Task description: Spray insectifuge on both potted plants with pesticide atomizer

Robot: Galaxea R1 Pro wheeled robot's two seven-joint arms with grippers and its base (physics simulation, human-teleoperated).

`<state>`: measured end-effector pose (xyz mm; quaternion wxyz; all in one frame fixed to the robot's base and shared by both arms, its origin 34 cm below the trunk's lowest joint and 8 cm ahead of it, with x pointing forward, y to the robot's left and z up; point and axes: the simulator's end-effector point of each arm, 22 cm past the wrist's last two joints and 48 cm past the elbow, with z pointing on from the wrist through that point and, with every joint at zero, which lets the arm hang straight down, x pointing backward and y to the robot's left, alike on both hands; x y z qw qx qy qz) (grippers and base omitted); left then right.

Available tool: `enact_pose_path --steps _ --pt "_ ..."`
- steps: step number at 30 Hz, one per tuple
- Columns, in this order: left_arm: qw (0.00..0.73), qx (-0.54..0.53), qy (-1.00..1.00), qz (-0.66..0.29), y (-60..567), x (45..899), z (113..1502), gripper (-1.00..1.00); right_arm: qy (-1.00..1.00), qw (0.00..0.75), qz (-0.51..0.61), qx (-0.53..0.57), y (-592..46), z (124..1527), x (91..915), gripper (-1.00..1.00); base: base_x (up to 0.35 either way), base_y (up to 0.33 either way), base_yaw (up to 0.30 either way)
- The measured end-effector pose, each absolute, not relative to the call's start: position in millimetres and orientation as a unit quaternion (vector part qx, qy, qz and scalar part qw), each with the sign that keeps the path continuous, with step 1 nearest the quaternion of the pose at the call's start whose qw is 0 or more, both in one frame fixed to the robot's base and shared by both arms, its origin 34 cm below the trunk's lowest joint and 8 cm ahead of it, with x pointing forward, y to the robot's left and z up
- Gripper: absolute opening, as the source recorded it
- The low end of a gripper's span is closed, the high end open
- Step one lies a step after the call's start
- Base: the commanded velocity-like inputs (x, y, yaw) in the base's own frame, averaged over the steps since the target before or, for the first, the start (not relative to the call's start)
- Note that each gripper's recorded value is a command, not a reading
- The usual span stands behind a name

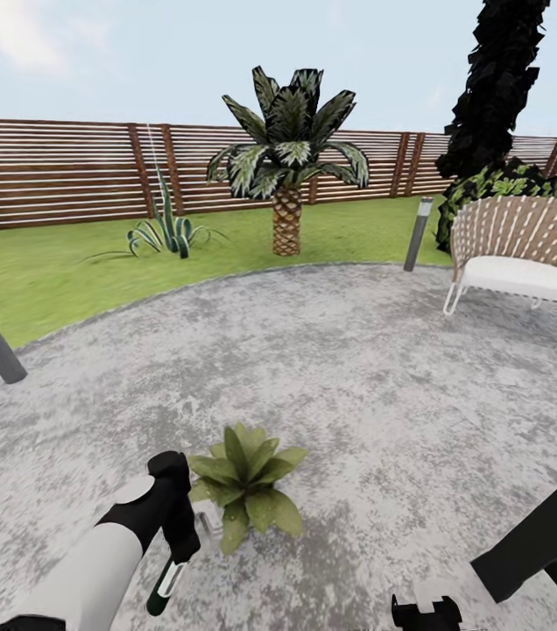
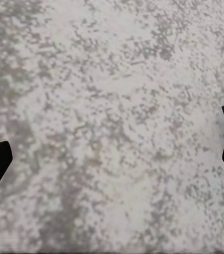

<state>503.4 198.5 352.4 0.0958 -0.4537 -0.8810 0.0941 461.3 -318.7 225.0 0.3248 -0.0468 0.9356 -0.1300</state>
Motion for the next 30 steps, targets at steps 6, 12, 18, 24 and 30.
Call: enact_pose_path --steps 6,12,18,24,30 --pt "0.113 -0.448 -0.882 0.095 203.4 487.6 343.5 -1.0 0.935 0.325 -0.13 -0.047 -318.6 225.5 461.7 1.0 0.0 0.0 -0.032" --pt "0.112 -0.448 -0.881 0.103 193.6 481.3 341.4 -1.0 0.936 0.325 -0.129 -0.048 -318.3 225.2 461.3 1.0 0.0 0.0 -0.001" --pt "0.082 -0.45 -0.883 0.106 181.6 524.7 374.1 -1.0 0.936 0.325 -0.129 -0.048 -318.3 225.2 461.2 1.0 0.0 0.0 0.0" --pt "0.083 -0.453 -0.876 0.143 168.7 545.3 413.1 -1.0 0.936 0.325 -0.129 -0.048 -318.3 225.1 461.1 1.0 0.0 0.0 0.0" --pt "0.097 -0.46 -0.872 0.136 171.1 536.3 406.3 -1.0 0.936 0.325 -0.129 -0.048 -318.3 225.1 461.1 1.0 0.0 0.0 0.0"
